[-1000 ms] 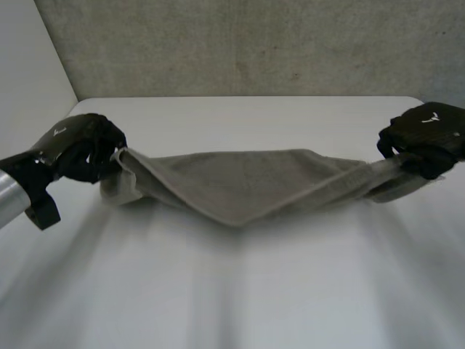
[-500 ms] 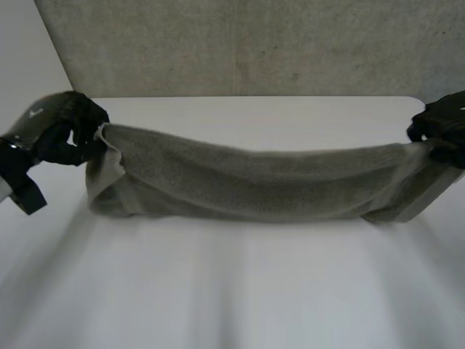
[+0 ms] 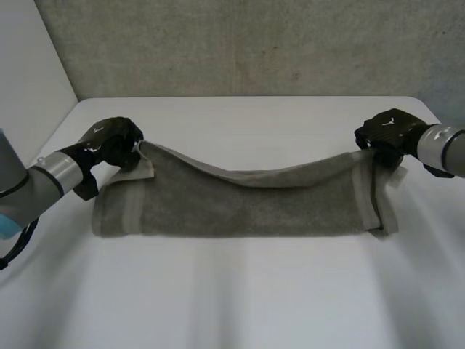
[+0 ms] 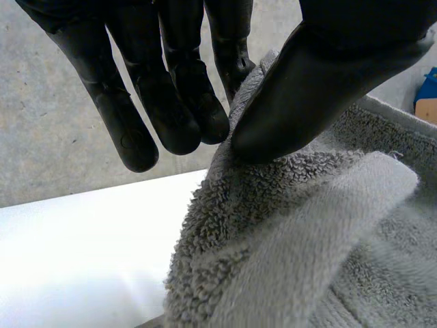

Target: Fold the towel.

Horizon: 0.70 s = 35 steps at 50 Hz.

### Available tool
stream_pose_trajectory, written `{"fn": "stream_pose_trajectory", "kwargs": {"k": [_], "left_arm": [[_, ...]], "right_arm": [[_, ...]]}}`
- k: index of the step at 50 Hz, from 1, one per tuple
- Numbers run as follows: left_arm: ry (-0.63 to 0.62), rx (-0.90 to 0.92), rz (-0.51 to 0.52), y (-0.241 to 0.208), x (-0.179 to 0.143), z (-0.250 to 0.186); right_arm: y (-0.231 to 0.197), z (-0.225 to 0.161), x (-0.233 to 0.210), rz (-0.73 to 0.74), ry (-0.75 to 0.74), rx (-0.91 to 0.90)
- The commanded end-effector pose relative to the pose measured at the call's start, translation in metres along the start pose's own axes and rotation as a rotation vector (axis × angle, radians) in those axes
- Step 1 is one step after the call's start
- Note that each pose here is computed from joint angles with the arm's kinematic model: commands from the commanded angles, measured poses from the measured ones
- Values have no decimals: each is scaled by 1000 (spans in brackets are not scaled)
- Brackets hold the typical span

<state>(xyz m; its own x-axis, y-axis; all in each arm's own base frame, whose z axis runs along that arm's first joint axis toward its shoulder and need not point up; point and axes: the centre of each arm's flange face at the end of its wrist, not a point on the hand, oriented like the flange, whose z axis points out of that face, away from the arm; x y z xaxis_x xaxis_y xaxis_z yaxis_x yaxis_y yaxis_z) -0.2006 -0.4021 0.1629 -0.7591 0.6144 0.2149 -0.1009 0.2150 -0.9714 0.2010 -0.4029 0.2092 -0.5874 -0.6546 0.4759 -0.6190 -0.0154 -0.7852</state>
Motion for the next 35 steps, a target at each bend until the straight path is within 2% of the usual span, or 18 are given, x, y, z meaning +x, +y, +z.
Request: {"fn": "stream_pose_trajectory", "kwargs": {"k": [1,9,15,21,27,31,35], "left_arm": [[-16,-8,-4,10,-12,16],[-25,-10,16,14,-21,27],[-75,39,81,-5,-26,31],[-74,68,122,-38,-14,22],[-75,61,156,-56,3,2],[-80,39,186,-55,12,-11],[-86,-23,244,-38,24,-29]], "right_arm": [[13,22,-2,-30,56,-8],[17,43,-13,-53,73,0],[8,50,4,-78,164,22],[-30,33,21,-61,205,120],[-48,21,20,-78,145,199],[-49,15,21,-62,135,184],[-48,-11,9,2,45,93]]}}
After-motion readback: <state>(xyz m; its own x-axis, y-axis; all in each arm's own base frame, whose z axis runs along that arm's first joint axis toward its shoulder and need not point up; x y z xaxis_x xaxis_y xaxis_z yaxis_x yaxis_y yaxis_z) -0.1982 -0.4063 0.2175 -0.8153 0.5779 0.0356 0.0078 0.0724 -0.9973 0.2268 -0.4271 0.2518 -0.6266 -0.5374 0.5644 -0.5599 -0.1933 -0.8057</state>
